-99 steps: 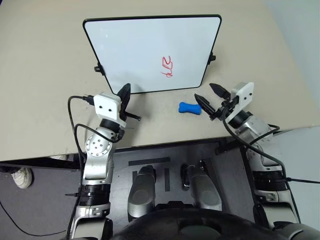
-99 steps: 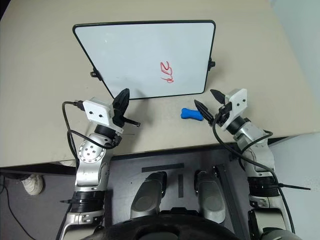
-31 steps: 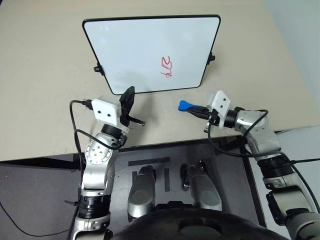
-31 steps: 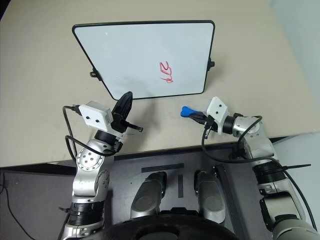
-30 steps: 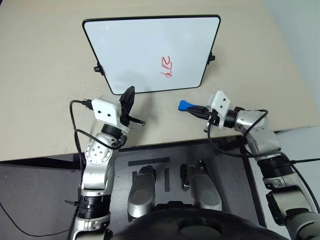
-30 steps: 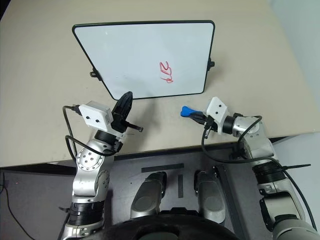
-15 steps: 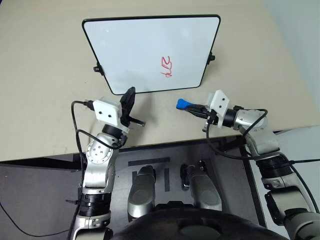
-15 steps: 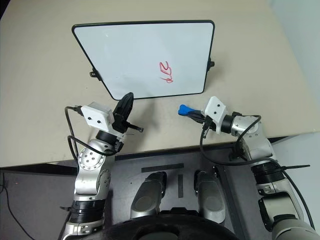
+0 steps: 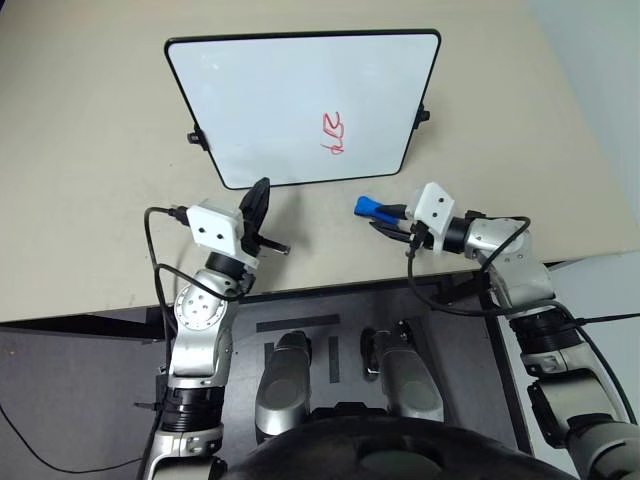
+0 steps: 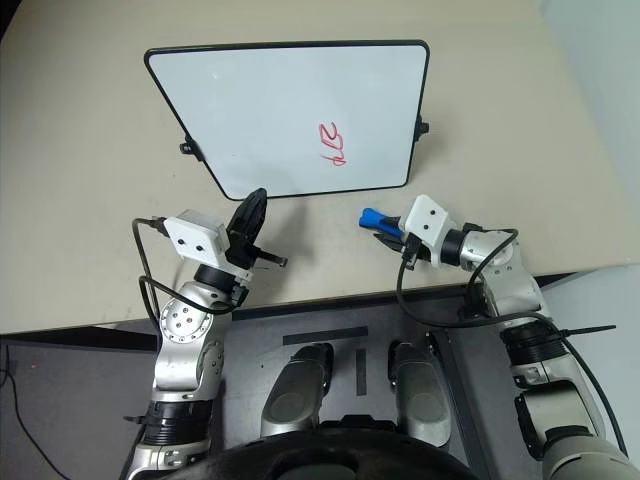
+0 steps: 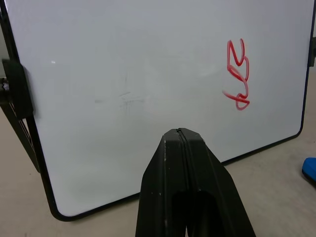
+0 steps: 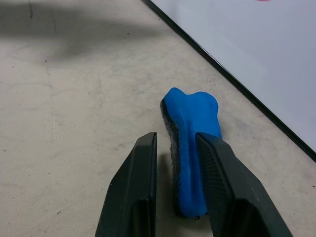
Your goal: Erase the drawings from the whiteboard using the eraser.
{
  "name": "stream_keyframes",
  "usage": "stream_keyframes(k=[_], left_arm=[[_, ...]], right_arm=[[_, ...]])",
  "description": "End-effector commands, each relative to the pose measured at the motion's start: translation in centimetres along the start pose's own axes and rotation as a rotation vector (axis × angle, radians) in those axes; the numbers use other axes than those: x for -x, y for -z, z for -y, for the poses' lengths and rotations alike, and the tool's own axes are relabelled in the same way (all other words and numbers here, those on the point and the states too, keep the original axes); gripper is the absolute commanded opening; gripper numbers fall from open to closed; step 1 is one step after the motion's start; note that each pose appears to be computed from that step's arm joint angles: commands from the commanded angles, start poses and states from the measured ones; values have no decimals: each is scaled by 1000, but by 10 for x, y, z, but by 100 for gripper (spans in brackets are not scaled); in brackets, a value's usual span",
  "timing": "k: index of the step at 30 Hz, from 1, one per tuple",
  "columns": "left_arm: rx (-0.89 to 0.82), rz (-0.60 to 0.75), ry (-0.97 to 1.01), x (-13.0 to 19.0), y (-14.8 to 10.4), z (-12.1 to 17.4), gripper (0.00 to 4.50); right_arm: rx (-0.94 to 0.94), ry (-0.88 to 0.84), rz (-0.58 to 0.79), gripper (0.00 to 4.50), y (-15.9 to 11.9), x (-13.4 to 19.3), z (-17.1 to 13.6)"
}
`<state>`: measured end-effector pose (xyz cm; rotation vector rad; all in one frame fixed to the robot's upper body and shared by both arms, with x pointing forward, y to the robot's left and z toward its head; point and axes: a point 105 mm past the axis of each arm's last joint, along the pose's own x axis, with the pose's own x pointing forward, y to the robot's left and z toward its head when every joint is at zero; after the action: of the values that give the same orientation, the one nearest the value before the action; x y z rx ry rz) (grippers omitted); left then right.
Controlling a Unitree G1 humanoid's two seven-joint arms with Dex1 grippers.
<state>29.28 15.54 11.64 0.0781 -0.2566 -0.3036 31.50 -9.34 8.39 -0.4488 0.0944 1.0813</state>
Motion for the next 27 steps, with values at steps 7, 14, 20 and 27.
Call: stream_keyframes(k=[7,14,20,27], left_arm=[[-8,39,17,-1,-5,1,0],[-9,34,22,1,2,0,0],[-11,38,25,2,1,3,0],[-8,51,27,-4,-5,5,0]], right_arm=[[54,40,4,70,-2,-1,7],[104,55,35,1,-14,0,10],[274,-7,215,1,-76,-5,2],[684,18,224,1,-96,-30,12]])
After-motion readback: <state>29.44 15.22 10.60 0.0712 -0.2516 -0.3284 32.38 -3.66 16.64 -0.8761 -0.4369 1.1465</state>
